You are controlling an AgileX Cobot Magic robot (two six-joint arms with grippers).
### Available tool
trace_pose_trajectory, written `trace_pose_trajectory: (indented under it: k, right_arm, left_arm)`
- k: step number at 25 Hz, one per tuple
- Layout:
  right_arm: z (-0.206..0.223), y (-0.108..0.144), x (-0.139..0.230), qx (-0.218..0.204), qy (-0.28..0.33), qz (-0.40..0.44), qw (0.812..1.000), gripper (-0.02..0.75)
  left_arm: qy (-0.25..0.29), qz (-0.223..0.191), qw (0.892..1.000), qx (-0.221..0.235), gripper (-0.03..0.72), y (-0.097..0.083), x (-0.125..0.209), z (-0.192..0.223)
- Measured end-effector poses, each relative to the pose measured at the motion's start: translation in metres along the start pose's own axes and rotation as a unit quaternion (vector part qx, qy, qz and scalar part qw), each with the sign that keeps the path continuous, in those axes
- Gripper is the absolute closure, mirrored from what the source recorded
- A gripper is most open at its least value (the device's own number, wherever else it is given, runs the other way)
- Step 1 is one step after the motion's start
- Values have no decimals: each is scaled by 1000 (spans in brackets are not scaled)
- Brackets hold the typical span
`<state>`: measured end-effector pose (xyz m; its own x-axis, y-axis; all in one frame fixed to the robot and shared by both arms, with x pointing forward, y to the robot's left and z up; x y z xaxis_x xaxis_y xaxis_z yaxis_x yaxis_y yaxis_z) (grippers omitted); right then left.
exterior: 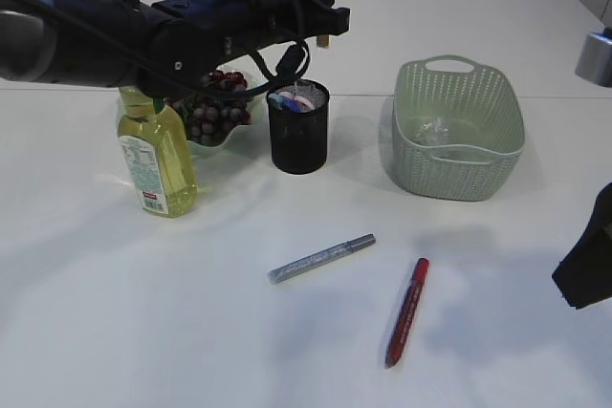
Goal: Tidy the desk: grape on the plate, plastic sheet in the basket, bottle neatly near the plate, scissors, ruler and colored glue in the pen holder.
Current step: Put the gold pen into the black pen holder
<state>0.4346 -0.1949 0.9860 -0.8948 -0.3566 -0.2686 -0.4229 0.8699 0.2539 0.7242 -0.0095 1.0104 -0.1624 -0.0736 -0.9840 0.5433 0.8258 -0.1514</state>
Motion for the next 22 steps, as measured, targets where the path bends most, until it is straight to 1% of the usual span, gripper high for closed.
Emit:
trace_pose_trajectory:
  k: [3,5,14,18,22]
  right_arm:
    - [0,0,0,0,0,0,1000,339]
    - [0,0,0,-1,0,0,1000,339]
    - [0,0,0,-1,0,0,1000,339]
    - [0,0,0,-1,0,0,1000,339]
    - [0,0,0,-1,0,0,1000,339]
  left_arm:
    - [14,-1,1000,-12,616,12,11,8]
    - [23,-3,1000,-17,615,17,19,11]
    - [40,-5,999,-24,607,25,39,15]
    - [45,-14,998,-39,602,41,46,16]
    - [44,-18,998,-46,599,49,45,16]
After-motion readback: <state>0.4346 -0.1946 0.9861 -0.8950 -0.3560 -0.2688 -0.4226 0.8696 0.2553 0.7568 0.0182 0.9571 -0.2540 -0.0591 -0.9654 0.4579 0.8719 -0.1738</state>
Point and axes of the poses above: a point on each arm's last joint axis where the gripper is mounted, z pointing out along that axis toward the gripper, y along the wrist's bending axis when the last joint is at zero, x = y × z, the point moved 10 cm from there along z, pointing out along that axis toward the gripper, and after that the axes turned 3 degrees about -z, right-handed, at the moved point
